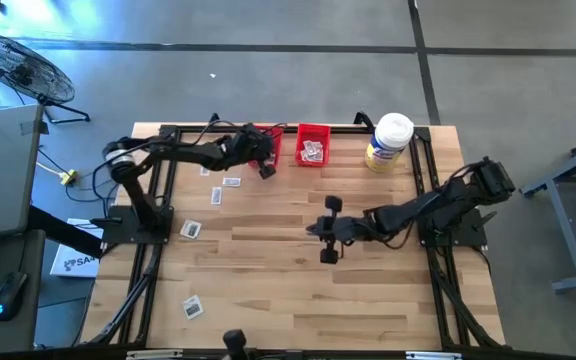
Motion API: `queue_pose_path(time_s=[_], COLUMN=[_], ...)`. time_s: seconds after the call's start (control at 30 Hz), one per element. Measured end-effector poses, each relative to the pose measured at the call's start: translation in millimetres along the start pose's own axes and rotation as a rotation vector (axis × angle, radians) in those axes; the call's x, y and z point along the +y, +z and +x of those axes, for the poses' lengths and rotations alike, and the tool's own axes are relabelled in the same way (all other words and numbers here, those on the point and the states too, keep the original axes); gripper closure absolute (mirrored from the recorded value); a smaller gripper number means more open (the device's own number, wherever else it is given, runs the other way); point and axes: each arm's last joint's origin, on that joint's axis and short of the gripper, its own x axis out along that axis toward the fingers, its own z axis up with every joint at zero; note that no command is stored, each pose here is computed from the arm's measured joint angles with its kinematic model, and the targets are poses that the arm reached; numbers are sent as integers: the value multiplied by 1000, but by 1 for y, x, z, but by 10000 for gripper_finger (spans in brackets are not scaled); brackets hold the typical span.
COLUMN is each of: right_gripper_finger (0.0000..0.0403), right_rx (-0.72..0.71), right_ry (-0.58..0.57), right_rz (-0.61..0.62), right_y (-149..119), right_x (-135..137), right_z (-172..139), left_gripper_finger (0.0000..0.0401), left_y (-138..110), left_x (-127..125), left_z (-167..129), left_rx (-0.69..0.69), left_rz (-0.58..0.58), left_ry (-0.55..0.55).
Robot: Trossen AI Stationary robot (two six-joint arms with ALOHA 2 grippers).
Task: Pick & Place First Aid Supplies
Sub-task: Put the towelette pack into the left red bin
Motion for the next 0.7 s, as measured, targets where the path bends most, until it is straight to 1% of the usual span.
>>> queue_pose_path(time_s=[0.13,0.23,0.27,0.37,0.5,0.6,0.7], right_gripper_finger=[399,402,402,399,400,402,400], right_rx=[8,13,14,18,23,26,29], right_ry=[13,14,21,28,26,27,34], right_rz=[1,-1,-9,-24,-47,-61,-65], right_y=[1,1,1,1,1,1,1], right_x=[-10,-16,-18,-25,-36,-44,-52], right_z=[4,6,6,9,11,13,15], left_gripper_finger=[401,398,393,369,322,291,273], left_y=[-5,-11,-12,-17,-23,-23,-12], left_x=[8,16,20,31,42,49,56], left_z=[8,10,10,10,11,7,-7], left_rx=[21,52,55,60,69,67,16], left_rz=[-28,-116,-147,-243,-348,-386,-392], left_ry=[4,9,-6,-75,-170,-213,-198])
